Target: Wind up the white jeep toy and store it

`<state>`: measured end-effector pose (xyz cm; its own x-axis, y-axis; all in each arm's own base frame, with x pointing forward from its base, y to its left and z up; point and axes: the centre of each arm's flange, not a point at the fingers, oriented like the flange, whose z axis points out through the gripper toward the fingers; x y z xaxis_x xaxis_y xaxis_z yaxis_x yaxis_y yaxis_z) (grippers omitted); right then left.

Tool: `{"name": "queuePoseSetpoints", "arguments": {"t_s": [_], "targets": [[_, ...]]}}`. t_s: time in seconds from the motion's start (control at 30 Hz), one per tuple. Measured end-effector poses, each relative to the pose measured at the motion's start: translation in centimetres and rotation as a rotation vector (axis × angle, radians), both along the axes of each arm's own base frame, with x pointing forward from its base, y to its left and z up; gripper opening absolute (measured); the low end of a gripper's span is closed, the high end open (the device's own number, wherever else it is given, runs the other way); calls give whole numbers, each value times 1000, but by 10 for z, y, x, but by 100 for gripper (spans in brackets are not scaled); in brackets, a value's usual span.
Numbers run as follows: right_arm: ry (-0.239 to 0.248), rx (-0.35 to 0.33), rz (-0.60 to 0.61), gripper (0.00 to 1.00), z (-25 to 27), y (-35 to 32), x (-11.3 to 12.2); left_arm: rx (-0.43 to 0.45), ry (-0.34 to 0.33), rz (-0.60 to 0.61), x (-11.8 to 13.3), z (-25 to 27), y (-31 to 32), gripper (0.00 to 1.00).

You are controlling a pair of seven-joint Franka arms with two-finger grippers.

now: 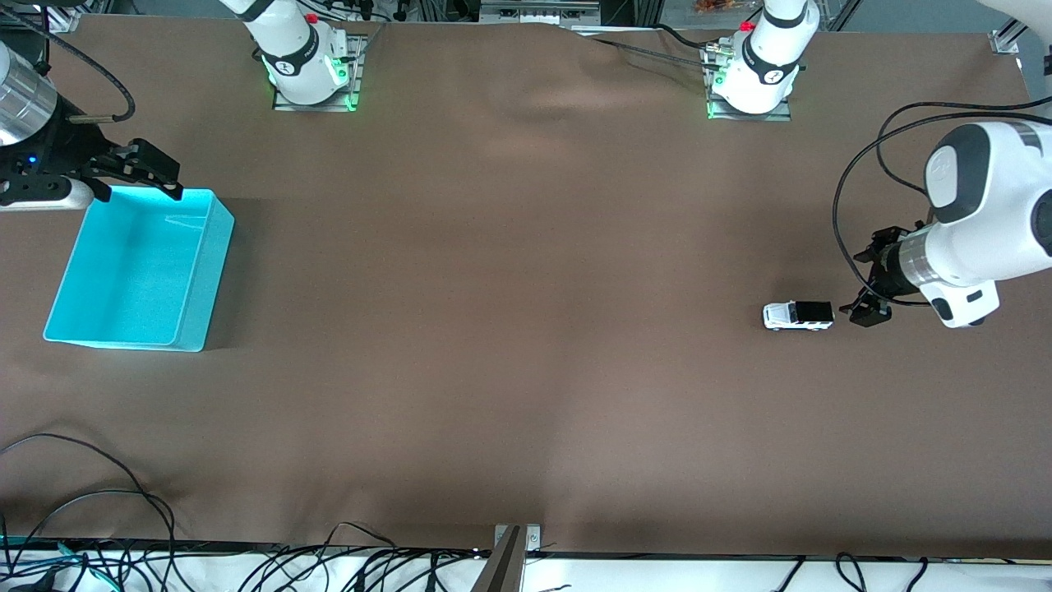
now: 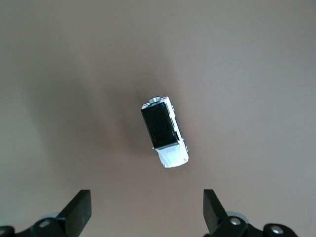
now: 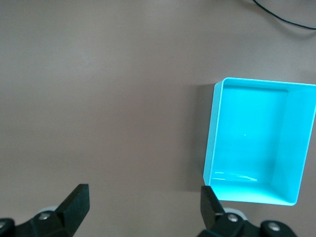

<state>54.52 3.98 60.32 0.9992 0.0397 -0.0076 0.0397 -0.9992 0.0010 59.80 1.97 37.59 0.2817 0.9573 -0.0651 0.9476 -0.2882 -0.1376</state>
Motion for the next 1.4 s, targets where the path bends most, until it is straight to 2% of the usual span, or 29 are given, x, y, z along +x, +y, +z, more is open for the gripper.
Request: {"name": "queuePoseSetpoints", "arguments": {"t_s": [0.4,0.8,1.17,1.23,1.3,1.4], "targets": [[0,0,-1,100,0,0,0,26,-42,194,-9,-82,10,100],[-1,0,-1,100,0,0,0,31,-74,254,-15,-142,19,100],[-1,0,-1,100,0,0,0,31,-93,265,-26,-166,19,98],[-1,0,-1,100,0,0,0,31,-91,265,-28,-168,19,93],[-1,0,-1,100,0,0,0,31,-90,266,-30,-170,19,93],[-1,0,-1,100,0,0,0,31,-87,267,-31,-172,19,80]]}}
